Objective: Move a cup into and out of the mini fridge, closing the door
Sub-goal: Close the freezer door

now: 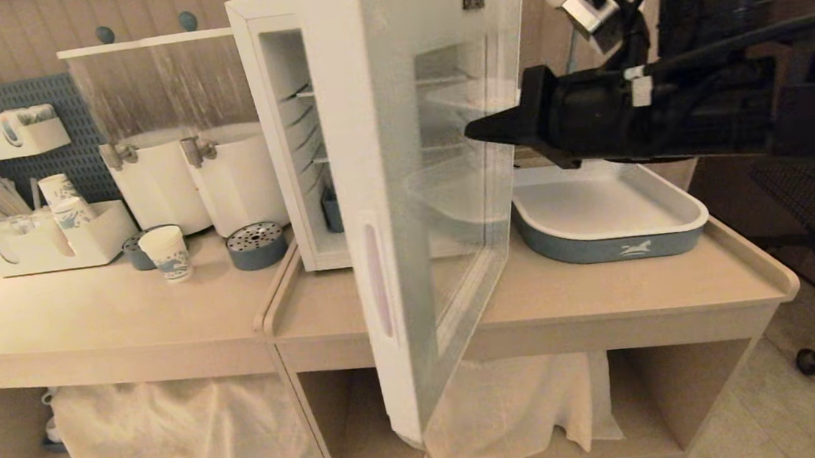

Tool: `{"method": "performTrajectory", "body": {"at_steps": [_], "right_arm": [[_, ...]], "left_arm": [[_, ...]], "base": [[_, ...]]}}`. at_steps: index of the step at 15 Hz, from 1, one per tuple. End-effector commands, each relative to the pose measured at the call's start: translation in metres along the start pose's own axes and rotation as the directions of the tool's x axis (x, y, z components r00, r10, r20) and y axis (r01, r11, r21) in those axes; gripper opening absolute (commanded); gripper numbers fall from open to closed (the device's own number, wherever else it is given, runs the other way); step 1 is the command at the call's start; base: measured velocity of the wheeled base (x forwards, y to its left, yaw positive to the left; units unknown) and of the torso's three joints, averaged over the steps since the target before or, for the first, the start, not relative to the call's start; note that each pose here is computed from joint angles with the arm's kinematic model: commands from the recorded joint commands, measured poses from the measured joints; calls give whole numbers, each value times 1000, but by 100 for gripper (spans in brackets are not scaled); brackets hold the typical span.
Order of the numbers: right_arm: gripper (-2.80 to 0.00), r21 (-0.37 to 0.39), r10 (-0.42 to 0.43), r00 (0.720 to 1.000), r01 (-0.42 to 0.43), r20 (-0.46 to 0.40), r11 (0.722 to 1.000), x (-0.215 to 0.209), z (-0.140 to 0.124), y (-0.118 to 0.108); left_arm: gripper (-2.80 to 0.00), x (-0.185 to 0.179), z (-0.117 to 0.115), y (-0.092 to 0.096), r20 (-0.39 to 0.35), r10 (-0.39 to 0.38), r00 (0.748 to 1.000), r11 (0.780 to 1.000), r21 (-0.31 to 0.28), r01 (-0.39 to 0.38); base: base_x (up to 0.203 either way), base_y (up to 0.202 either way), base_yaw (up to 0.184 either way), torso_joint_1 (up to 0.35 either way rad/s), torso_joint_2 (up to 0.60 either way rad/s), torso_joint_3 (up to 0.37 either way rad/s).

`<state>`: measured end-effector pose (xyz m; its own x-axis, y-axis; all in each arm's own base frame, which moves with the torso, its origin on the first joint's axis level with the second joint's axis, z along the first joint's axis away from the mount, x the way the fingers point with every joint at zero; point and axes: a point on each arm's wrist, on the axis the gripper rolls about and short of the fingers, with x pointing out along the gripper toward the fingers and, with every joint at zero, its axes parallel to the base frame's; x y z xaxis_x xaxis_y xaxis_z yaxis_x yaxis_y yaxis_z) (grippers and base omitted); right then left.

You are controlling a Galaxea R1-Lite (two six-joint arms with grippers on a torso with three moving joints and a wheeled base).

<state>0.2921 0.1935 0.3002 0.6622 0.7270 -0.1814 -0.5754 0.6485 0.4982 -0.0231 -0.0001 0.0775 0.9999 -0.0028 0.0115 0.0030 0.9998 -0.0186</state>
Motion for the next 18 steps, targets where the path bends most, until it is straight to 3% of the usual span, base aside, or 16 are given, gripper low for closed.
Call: {"method": "performTrajectory", "body": {"at_steps": [1,4,5,7,9,12,14,18], "right_arm": [[-280,8,-30,999,31,-40,999,45,-9,-13],[-280,-13,-85,996,85,-24,996,78,-1,-17],[-280,-47,-149,989,149,-10,988,90,-5,-23],[-280,-176,-311,950,313,44,933,114,-16,-39],[-280,-257,-431,893,451,133,855,118,-13,-55],[-280,-281,-458,869,494,188,823,121,-9,-67],[-280,-343,-444,868,495,221,798,128,-11,-72],[-280,-375,-440,856,514,270,771,134,-12,-74]], "left_arm": [[-280,0,0,0,2,0,1000,1000,-1,0],[-280,0,0,0,1,0,1000,1000,-1,0],[-280,0,0,0,1,0,1000,1000,-1,0],[-280,0,0,0,2,0,1000,1000,-1,0],[-280,0,0,0,2,0,1000,1000,-1,0],[-280,0,0,0,2,0,1000,1000,-1,0],[-280,0,0,0,2,0,1000,1000,-1,0],[-280,0,0,0,2,0,1000,1000,-1,0]], "base": [[0,0,0,0,0,0],[0,0,0,0,0,0],[0,0,0,0,0,0],[0,0,0,0,0,0],[0,0,0,0,0,0],[0,0,0,0,0,0],[0,0,0,0,0,0],[0,0,0,0,0,0]]}}
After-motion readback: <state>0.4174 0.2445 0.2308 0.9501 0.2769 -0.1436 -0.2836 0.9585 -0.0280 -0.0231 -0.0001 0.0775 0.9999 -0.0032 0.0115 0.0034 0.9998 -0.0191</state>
